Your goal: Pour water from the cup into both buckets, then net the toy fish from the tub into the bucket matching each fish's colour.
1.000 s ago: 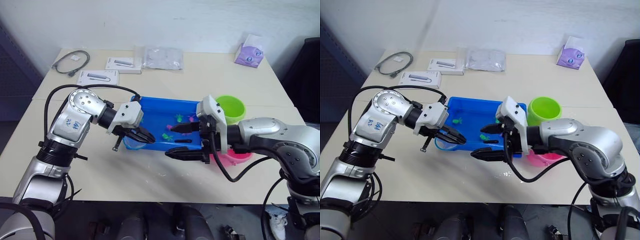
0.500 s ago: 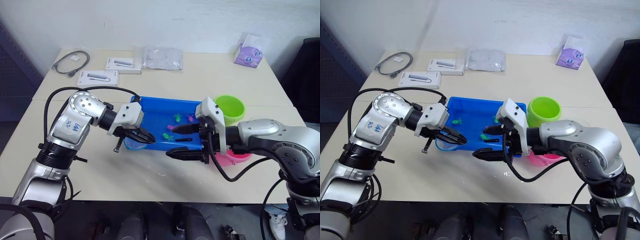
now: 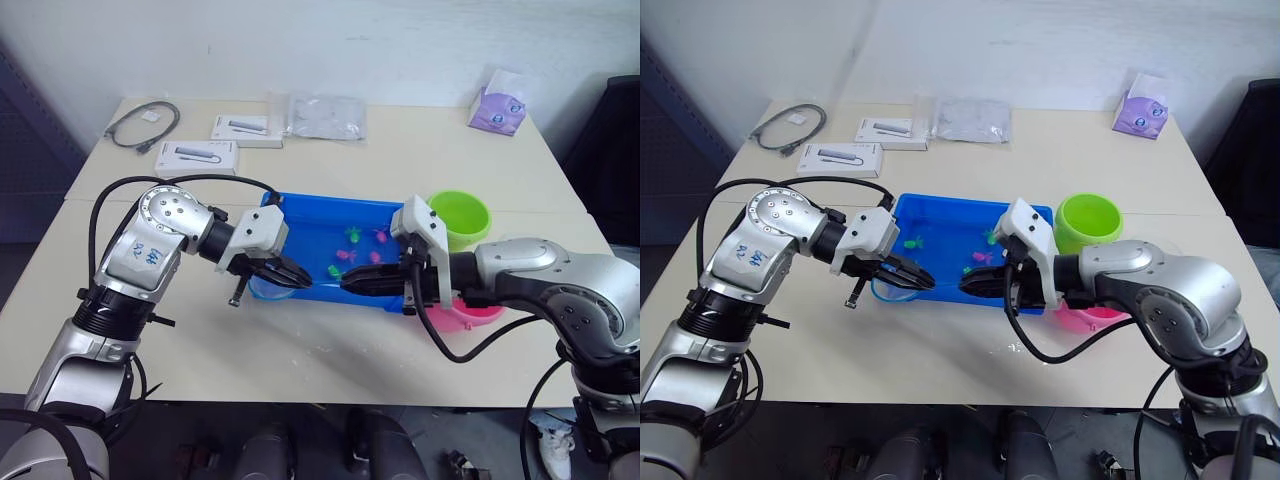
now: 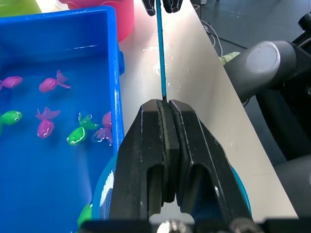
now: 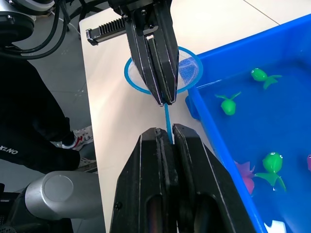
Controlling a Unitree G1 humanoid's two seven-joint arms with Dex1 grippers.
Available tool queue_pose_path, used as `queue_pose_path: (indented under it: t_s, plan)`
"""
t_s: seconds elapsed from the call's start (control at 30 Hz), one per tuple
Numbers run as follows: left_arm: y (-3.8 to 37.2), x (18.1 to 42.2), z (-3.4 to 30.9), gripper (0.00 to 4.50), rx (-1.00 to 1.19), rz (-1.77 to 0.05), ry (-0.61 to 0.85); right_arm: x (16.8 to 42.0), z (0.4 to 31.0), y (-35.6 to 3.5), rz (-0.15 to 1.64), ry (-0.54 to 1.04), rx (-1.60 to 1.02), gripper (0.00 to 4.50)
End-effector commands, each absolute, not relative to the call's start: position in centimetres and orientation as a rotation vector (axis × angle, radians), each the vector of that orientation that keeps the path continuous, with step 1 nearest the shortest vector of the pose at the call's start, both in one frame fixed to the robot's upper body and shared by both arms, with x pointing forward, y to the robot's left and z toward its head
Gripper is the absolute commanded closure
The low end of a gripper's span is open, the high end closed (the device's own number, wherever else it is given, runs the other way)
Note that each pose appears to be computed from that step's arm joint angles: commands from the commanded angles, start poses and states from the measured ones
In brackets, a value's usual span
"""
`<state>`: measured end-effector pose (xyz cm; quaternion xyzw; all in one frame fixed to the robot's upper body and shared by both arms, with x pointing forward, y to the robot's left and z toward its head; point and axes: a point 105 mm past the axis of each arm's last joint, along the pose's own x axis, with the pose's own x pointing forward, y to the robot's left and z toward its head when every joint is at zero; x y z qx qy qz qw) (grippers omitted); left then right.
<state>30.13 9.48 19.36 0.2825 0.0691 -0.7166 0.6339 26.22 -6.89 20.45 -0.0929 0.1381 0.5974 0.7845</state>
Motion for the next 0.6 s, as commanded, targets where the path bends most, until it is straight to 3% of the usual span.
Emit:
queue_pose_path:
  t_s: [0.03, 0.17, 0.27, 0.43, 0.6]
  plan:
    - [8.7, 30.0, 23.1, 3.44, 0.518, -1.611, -0.027, 25.6, 21.3, -6.5, 1.331, 0.210, -0.242, 4.50]
    - [10.0, 31.1, 26.9, 1.61, 0.369, -1.488, -0.183, 25.8, 21.7, -6.9, 1.311, 0.154, -0.274, 4.50]
    - [13.1, 32.6, 29.7, 0.09, 0.285, -1.326, -0.231, 26.0, 22.0, -7.9, 1.280, 0.145, -0.280, 4.50]
    - [18.7, 33.2, 31.8, 0.03, 0.222, -1.167, -0.255, 25.9, 22.2, -10.2, 1.201, 0.158, -0.259, 4.50]
    - [22.1, 33.2, 26.5, 0.03, 0.272, -1.091, -0.122, 26.2, 21.5, -12.9, 1.037, 0.242, -0.146, 4.50]
